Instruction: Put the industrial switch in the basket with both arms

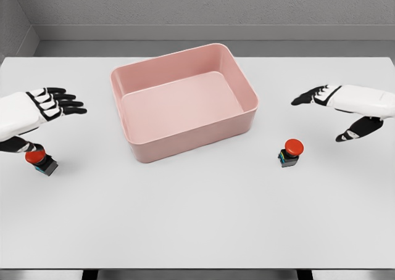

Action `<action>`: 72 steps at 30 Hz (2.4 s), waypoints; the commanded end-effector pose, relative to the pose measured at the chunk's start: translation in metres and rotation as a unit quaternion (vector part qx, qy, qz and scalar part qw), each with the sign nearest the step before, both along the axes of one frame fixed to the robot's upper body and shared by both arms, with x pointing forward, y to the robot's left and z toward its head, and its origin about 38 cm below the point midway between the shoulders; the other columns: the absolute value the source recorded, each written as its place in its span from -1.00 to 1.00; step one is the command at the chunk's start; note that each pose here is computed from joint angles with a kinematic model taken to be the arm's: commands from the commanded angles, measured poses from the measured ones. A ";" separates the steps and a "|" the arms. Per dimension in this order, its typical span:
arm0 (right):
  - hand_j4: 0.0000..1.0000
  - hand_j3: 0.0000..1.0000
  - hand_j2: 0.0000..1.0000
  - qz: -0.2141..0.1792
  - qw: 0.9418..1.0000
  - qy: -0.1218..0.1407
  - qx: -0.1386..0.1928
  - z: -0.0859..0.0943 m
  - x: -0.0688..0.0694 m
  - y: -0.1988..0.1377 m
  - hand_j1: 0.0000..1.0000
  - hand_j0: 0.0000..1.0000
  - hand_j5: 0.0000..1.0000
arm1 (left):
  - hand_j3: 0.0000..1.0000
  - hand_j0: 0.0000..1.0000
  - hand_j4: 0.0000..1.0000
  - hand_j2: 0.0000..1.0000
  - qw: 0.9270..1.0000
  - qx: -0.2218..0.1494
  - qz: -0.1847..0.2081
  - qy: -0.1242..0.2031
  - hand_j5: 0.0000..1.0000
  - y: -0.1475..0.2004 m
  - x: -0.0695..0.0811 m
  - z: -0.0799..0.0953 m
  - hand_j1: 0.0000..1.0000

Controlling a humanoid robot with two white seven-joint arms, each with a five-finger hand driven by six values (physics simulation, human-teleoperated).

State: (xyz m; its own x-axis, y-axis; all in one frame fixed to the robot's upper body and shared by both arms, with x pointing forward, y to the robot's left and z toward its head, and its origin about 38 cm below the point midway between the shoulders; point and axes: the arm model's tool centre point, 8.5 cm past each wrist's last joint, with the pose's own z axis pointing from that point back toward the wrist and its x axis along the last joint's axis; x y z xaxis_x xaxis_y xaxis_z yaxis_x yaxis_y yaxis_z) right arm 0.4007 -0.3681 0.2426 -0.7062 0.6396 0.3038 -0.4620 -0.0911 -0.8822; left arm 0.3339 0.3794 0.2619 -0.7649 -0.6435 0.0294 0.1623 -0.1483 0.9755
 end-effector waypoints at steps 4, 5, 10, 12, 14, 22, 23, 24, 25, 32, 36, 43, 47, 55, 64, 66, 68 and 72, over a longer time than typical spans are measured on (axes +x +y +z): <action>1.00 1.00 1.00 0.012 1.000 0.008 0.003 -0.009 0.000 0.011 1.00 1.00 1.00 | 1.00 1.00 1.00 1.00 1.000 0.017 0.005 -0.004 1.00 0.009 0.000 0.012 1.00; 1.00 1.00 1.00 0.018 1.000 0.008 0.006 -0.009 0.000 0.015 1.00 1.00 1.00 | 1.00 1.00 1.00 1.00 1.000 0.027 0.007 0.000 1.00 0.011 -0.001 0.013 1.00; 1.00 1.00 1.00 0.046 0.998 0.030 0.003 -0.024 -0.001 0.036 1.00 1.00 1.00 | 1.00 1.00 1.00 1.00 0.999 0.044 0.011 0.020 1.00 0.017 -0.006 0.002 1.00; 1.00 1.00 1.00 0.057 0.998 0.033 0.000 -0.030 0.000 0.044 1.00 1.00 1.00 | 1.00 1.00 1.00 1.00 0.998 0.054 0.015 0.039 1.00 0.022 -0.010 -0.008 1.00; 1.00 1.00 1.00 0.060 0.998 0.032 -0.005 -0.032 0.000 0.045 1.00 1.00 1.00 | 1.00 1.00 1.00 1.00 0.997 0.055 0.017 0.044 1.00 0.024 -0.012 -0.011 1.00; 0.99 0.99 0.99 0.062 0.997 0.042 -0.003 -0.041 -0.003 0.048 0.99 0.99 0.99 | 1.00 1.00 1.00 1.00 0.996 0.040 0.016 0.072 1.00 0.021 -0.022 -0.034 1.00; 0.99 0.99 0.99 0.065 0.997 0.045 -0.002 -0.044 -0.004 0.050 0.99 0.99 0.99 | 1.00 1.00 1.00 1.00 0.997 0.037 0.015 0.072 1.00 0.020 -0.022 -0.035 1.00; 0.99 0.99 0.99 0.065 0.997 0.045 -0.002 -0.044 -0.004 0.050 0.99 0.99 0.99 | 1.00 1.00 1.00 1.00 0.997 0.037 0.015 0.072 1.00 0.020 -0.022 -0.035 1.00; 0.95 0.95 0.95 0.067 0.997 0.045 -0.009 -0.047 -0.004 0.051 0.95 0.95 0.95 | 1.00 1.00 1.00 1.00 0.996 0.030 0.016 0.078 1.00 0.019 -0.024 -0.041 1.00; 0.94 0.94 0.94 0.066 0.997 0.047 -0.015 -0.054 -0.003 0.051 0.94 0.94 0.94 | 1.00 1.00 1.00 1.00 0.997 0.007 0.039 0.064 1.00 0.027 -0.020 -0.050 1.00; 0.94 0.94 0.94 0.058 0.997 0.050 -0.018 -0.058 0.000 0.047 0.94 0.94 0.94 | 1.00 1.00 1.00 1.00 0.996 0.018 0.049 0.072 1.00 0.035 -0.021 -0.057 1.00; 0.94 0.94 0.94 0.061 0.996 0.065 -0.017 -0.071 -0.002 0.052 0.94 0.94 0.94 | 1.00 1.00 1.00 1.00 0.995 0.017 0.071 0.074 1.00 0.047 -0.018 -0.067 1.00; 0.93 0.93 0.93 0.052 0.996 0.067 -0.021 -0.074 0.000 0.046 0.93 0.93 0.93 | 1.00 1.00 1.00 1.00 0.993 0.007 0.087 0.076 1.00 0.052 -0.016 -0.075 1.00; 0.81 0.81 0.81 0.049 0.996 0.072 -0.025 -0.076 0.000 0.044 0.81 0.81 0.81 | 1.00 1.00 1.00 1.00 0.993 -0.004 0.084 0.077 1.00 0.043 -0.017 -0.090 1.00; 0.56 0.56 0.56 0.051 0.996 0.069 -0.029 -0.076 0.001 0.044 0.56 0.56 0.56 | 1.00 1.00 1.00 1.00 0.992 -0.003 0.097 0.078 1.00 0.051 -0.015 -0.093 1.00; 0.50 0.50 0.50 0.051 0.996 0.069 -0.029 -0.076 0.001 0.044 0.50 0.50 0.50 | 1.00 1.00 1.00 1.00 0.991 -0.006 0.107 0.081 1.00 0.055 -0.015 -0.097 1.00; 0.49 0.49 0.49 0.052 0.996 0.069 -0.029 -0.075 0.000 0.045 0.49 0.49 0.49 | 1.00 1.00 1.00 1.00 0.991 -0.006 0.107 0.081 1.00 0.055 -0.015 -0.097 1.00; 0.45 0.45 0.45 0.055 0.996 0.068 -0.028 -0.075 0.000 0.046 0.45 0.45 0.45 | 1.00 1.00 1.00 1.00 0.991 -0.007 0.107 0.080 1.00 0.055 -0.014 -0.097 1.00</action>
